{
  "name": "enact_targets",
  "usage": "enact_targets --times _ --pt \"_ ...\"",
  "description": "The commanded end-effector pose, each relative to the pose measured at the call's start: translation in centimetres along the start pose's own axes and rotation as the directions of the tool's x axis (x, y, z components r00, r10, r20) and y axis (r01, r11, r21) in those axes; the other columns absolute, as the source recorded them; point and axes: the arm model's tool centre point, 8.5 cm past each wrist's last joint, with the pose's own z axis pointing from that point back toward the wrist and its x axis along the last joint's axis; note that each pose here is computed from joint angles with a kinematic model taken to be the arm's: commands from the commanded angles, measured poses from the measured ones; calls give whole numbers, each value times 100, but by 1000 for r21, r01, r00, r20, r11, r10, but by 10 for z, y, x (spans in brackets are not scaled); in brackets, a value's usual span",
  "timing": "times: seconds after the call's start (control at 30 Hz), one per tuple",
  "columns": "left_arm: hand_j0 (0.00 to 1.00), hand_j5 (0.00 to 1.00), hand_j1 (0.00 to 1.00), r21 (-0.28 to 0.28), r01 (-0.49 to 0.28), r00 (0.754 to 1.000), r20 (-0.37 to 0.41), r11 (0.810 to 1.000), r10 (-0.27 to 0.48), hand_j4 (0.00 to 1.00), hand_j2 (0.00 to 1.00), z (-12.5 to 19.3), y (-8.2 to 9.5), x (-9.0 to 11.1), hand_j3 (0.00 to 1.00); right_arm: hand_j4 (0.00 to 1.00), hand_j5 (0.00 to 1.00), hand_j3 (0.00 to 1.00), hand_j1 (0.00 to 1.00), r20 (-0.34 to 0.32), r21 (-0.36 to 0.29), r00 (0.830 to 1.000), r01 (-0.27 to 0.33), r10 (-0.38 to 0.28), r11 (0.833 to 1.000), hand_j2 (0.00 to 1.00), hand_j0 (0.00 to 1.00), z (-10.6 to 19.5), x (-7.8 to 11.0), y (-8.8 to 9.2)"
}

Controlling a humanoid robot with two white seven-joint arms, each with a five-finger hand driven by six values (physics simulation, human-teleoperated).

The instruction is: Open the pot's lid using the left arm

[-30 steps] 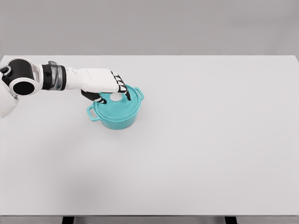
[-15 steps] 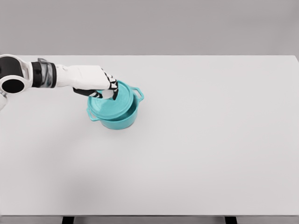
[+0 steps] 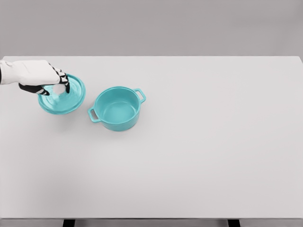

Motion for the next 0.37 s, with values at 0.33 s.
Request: enact_targets --times 0.33 --pt "100 100 100 12 -47 999 -25 999 48 100 100 8 -5 -11 100 100 100 100 100 0 0 1000 0 0 1000 100 100 0 0 0"
